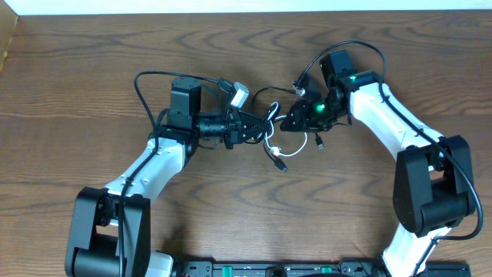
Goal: Untangle cables
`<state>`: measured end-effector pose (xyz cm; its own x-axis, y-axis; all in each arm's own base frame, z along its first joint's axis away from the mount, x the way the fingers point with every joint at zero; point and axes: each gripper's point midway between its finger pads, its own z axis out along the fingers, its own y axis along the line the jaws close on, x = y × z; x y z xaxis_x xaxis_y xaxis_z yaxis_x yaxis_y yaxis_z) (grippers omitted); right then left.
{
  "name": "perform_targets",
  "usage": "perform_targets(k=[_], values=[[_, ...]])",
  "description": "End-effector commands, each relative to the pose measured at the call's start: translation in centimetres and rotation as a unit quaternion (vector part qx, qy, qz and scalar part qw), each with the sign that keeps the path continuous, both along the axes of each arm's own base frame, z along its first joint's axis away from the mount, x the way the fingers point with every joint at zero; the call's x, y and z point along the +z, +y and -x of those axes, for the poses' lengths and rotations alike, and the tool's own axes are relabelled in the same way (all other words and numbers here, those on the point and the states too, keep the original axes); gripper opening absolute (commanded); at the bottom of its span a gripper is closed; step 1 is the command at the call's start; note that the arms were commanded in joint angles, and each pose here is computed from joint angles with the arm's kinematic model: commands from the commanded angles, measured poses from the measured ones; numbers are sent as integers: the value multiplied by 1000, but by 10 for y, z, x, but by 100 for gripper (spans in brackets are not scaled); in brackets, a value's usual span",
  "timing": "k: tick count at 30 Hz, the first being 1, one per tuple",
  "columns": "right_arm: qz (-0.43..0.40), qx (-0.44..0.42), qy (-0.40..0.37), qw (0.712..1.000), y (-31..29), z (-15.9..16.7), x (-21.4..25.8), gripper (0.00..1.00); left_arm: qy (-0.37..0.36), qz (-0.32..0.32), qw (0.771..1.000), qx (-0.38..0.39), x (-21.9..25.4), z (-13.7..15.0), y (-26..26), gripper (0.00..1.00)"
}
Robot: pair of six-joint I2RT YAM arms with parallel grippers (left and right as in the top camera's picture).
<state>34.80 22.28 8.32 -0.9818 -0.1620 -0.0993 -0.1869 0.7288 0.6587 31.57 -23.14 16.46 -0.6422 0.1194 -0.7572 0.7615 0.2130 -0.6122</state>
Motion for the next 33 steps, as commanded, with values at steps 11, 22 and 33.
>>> perform_targets(k=[11,22,33], values=[[65,-77,-27,994,-13,-29,-7,24,-38,1,999,-14,5,1,0,7],[103,-44,-67,991,-14,-30,-13,28,-31,-24,999,15,-4,-8,4,7],[68,-33,-56,996,-3,-25,-7,38,-30,-25,999,15,-5,-8,4,7]])
